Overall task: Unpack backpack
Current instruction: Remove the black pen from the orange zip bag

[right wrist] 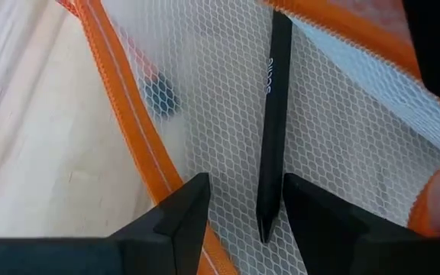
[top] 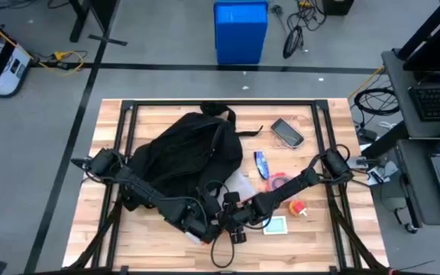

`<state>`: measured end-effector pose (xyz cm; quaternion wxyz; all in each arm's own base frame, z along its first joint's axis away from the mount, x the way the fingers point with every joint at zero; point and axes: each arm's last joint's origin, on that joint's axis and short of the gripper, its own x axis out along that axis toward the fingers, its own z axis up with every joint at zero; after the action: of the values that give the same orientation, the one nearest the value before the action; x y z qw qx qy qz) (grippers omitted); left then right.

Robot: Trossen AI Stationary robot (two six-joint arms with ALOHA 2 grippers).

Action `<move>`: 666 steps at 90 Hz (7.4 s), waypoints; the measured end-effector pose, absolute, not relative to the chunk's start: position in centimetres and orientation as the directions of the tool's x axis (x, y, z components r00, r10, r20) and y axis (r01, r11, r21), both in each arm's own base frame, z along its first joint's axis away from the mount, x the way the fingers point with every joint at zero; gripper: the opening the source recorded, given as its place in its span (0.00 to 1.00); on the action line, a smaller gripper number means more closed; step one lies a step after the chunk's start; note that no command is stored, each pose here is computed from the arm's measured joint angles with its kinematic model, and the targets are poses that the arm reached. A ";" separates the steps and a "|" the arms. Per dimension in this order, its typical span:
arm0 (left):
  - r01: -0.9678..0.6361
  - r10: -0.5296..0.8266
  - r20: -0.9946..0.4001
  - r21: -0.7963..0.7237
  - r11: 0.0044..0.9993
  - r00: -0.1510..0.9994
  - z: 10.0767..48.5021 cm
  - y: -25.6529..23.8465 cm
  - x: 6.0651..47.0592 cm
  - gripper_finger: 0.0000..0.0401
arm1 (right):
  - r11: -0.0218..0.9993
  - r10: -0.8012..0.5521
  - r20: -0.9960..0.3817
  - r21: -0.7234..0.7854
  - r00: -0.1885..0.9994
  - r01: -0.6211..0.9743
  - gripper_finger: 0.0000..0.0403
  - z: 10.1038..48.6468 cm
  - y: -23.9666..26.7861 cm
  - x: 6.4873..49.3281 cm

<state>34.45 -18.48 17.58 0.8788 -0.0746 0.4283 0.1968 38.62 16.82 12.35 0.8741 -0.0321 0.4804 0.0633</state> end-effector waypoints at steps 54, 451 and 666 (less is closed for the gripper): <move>-0.399 0.281 -0.788 0.049 0.916 0.547 17.6 -18.7 34.2 0.00 | 0.985 0.164 -0.845 0.115 0.510 -0.125 0.41 14.1 16.6 38.1; -0.385 0.331 -0.768 0.119 0.915 0.548 18.3 -18.8 33.4 0.00 | 0.991 0.133 -0.717 0.118 0.684 -0.069 0.37 13.1 15.9 37.5; -0.390 0.329 -0.769 0.114 0.914 0.548 18.3 -18.8 33.4 0.00 | 0.984 0.165 -0.729 0.165 0.665 -0.063 0.11 11.6 15.4 38.1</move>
<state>33.40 -18.82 18.34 0.8792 -0.0350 0.4290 0.2045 38.08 15.42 11.61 0.9101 0.0629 0.4047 0.0628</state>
